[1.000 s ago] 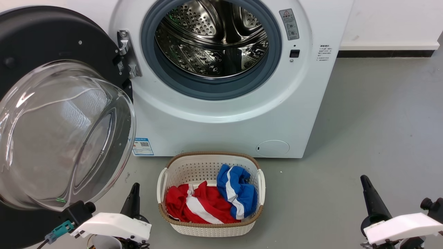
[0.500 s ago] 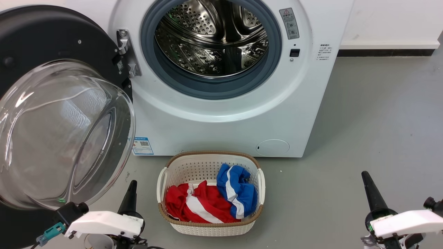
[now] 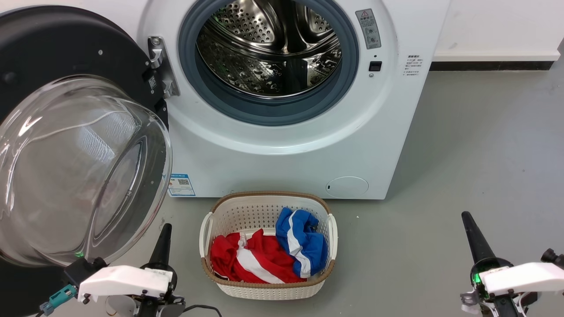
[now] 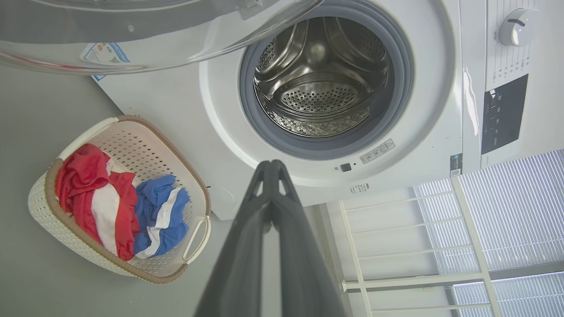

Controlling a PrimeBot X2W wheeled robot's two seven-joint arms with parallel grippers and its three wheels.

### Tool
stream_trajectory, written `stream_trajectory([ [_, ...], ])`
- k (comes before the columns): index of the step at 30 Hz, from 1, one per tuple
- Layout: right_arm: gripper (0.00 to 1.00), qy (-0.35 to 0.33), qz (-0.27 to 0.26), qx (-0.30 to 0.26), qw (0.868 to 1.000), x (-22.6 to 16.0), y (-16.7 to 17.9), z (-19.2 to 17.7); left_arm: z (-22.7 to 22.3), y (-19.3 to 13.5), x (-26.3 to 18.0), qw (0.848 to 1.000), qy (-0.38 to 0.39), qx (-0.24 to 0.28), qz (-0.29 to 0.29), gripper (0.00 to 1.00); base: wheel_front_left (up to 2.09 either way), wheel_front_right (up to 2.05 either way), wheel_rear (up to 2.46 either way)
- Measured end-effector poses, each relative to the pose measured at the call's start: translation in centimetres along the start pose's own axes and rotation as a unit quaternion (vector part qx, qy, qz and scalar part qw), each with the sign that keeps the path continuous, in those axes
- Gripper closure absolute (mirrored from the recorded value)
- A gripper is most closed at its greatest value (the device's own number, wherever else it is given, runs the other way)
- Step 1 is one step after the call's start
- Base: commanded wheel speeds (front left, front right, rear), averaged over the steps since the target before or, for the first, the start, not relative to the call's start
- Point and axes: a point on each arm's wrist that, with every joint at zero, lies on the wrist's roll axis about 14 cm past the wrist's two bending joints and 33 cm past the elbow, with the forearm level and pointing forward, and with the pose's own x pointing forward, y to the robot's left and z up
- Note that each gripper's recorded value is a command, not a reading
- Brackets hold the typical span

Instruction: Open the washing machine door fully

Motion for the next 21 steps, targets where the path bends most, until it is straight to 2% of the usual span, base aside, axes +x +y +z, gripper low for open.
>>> stream_trajectory([
  [21, 1.0, -0.008, 0.006, 0.107, 0.994, 0.62, 0.11, 0.45, 0.95, -0.56, 0.22, 0.994, -0.008, -0.105, -0.021, 1.0, 0.0, 0.0, 0.0],
])
